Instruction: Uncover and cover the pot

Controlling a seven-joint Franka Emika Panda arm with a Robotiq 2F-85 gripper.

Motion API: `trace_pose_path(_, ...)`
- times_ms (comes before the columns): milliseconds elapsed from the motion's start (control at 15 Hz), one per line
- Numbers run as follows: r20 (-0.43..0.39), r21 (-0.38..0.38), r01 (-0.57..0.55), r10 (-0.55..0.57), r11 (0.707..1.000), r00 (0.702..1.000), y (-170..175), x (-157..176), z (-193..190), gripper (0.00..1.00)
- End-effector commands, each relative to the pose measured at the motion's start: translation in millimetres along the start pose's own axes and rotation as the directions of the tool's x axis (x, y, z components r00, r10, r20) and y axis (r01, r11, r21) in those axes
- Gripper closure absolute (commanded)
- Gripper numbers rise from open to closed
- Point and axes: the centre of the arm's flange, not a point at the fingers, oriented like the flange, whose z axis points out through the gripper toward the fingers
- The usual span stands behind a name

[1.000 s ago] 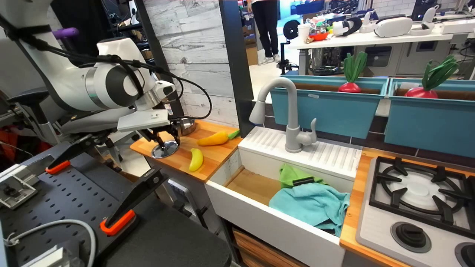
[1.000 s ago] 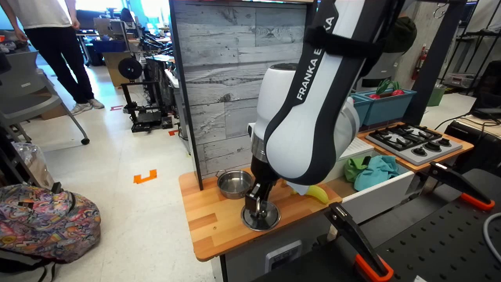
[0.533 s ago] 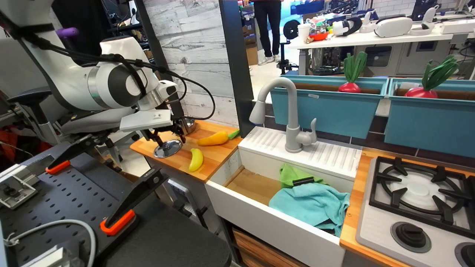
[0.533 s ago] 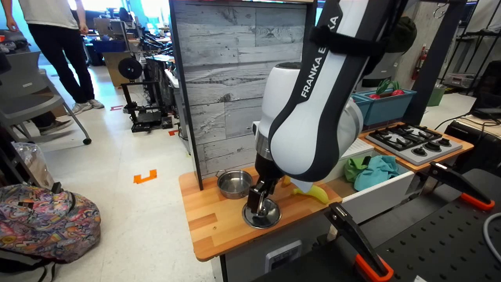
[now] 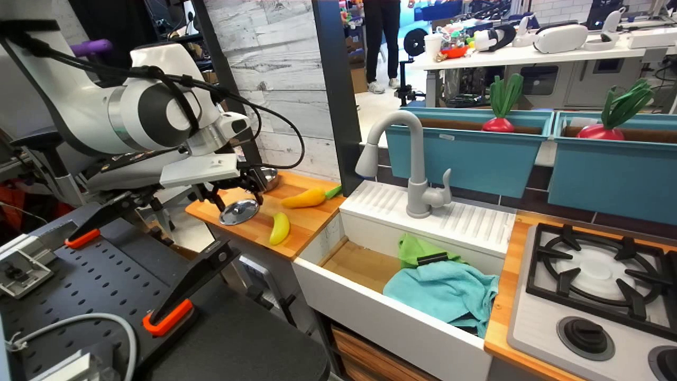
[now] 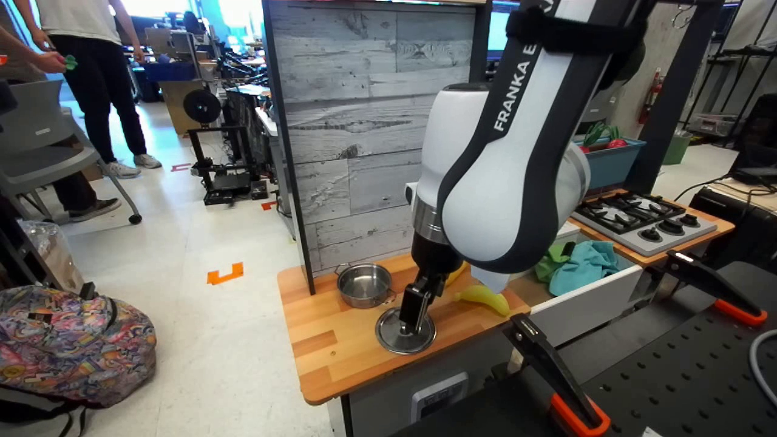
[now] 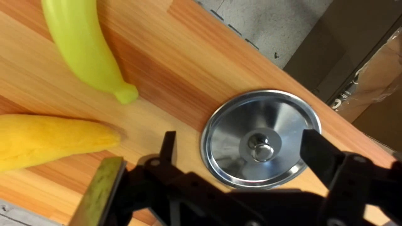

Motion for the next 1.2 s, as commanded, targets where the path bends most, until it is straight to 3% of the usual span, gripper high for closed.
trace_pose_path(0,0.021,0.004,0.021,-0.021,1.000,1.000,1,-9,-26,0.00)
trace_pose_path(400,0.030,0.012,0.040,-0.040,0.999,0.999,7,12,-22,0.00)
trace_pose_path(1133,0.117,0.055,0.110,-0.116,0.992,0.986,-3,36,-7,0.00)
